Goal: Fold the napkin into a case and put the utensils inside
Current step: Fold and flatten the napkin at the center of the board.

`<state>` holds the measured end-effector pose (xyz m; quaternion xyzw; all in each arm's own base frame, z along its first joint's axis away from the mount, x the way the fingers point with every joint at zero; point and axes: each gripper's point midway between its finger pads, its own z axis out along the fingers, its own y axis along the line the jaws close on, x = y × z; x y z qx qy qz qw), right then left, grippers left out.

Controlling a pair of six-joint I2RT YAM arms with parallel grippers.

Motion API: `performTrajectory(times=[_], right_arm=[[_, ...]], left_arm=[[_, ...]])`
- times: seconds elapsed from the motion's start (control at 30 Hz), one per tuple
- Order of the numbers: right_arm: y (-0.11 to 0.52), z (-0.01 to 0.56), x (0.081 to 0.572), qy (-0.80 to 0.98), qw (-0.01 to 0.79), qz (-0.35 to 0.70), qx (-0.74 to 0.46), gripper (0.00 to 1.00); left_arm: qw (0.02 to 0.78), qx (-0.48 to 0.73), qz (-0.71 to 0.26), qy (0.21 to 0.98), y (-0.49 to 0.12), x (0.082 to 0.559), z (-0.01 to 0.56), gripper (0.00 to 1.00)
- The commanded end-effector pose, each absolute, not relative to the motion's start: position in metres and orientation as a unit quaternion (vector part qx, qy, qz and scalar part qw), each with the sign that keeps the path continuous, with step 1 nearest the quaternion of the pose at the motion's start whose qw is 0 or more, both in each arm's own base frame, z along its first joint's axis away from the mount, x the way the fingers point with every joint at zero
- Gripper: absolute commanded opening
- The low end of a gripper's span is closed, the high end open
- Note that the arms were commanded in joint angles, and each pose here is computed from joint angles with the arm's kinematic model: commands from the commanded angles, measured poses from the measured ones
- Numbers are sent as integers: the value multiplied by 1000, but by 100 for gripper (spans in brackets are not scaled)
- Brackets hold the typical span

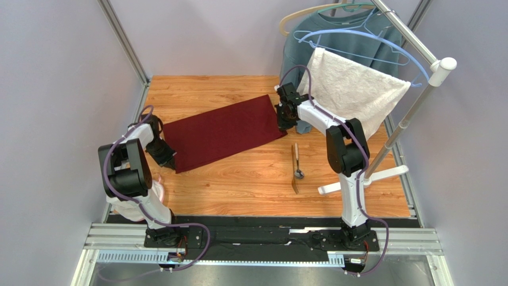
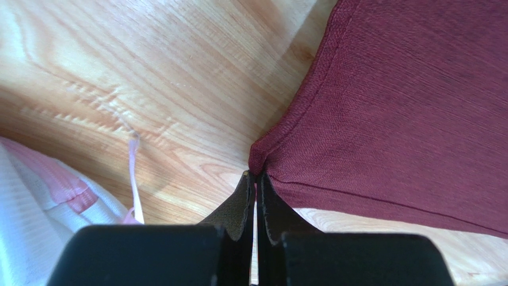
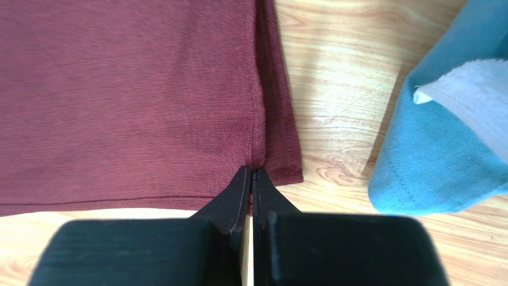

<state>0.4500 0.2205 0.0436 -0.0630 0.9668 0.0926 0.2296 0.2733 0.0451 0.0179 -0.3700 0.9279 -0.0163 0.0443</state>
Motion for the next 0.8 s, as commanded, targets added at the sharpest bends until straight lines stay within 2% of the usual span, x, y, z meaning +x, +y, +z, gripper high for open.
performTrajectory(times=[0.0,0.23,0.43,0.63,0.77], right_arm=[[236,102,467,946,294,121,-68,0],[243,132,495,930,337,125,-78,0],[232,142,517,927,353,106,-73,0],[210,111,500,942,315,92,-66,0],[205,98,497,944,309,92,-62,0]], left_arm=[[126,-355,-24,926,50,293,57,0],[196,-341,-64,917,40,303,108,0],[159,-348,-106,918,11,292,96,0],[105,-357,-97,923,-2,273,58,0],[96,-365,-70,923,5,268,48,0]])
